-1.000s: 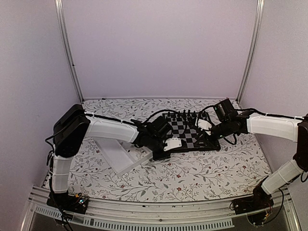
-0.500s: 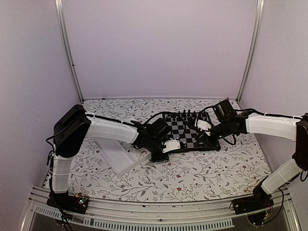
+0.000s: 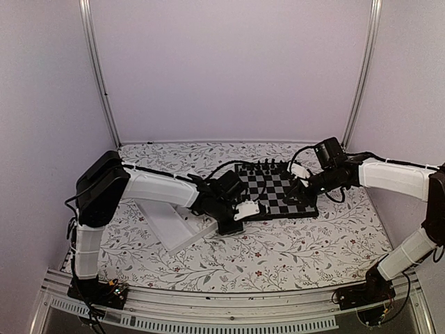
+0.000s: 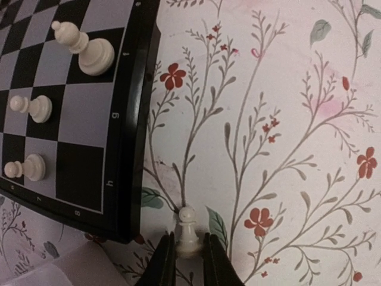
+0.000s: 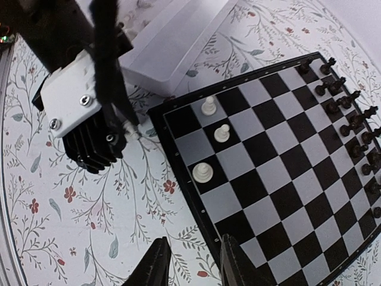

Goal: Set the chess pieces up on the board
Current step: Pick up the chess piece at the center of the board, then place the chess piece on the chessboard.

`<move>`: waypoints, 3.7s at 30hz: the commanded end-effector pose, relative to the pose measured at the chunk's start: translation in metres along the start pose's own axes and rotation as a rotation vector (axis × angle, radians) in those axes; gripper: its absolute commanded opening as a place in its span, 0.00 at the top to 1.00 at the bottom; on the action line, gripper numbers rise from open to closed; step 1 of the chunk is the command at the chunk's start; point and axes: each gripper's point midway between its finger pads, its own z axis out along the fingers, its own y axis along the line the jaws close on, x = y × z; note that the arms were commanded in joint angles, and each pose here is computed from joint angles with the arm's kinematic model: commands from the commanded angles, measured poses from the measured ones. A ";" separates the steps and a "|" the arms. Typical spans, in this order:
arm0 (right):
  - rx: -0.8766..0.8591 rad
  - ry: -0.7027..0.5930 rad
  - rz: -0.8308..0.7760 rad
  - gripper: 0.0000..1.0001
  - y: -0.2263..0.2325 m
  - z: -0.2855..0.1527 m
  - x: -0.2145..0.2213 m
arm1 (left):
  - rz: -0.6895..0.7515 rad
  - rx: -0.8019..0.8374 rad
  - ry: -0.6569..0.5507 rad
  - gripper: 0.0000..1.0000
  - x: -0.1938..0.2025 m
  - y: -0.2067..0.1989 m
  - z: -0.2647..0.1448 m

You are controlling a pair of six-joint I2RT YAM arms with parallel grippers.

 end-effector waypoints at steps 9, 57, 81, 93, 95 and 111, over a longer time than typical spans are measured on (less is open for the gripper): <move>-0.401 -0.141 0.315 0.65 0.012 -0.012 -0.060 | -0.253 0.041 -0.516 0.88 -0.063 0.030 -0.085; -0.294 0.029 0.288 0.99 0.001 0.038 -0.057 | -0.287 -0.039 -0.631 0.64 -0.082 0.046 -0.130; 0.122 0.410 0.054 0.99 -0.059 0.073 -0.015 | -0.610 -0.502 -0.424 0.57 0.012 0.096 -0.221; 0.068 0.489 0.025 0.98 -0.043 0.106 -0.006 | -0.628 -0.550 -0.396 0.57 0.028 0.100 -0.223; 0.064 0.498 0.023 0.98 -0.041 0.109 -0.005 | -0.628 -0.551 -0.395 0.57 0.029 0.100 -0.223; 0.054 0.560 0.029 0.97 -0.035 0.107 0.009 | -0.628 -0.557 -0.390 0.57 0.030 0.100 -0.221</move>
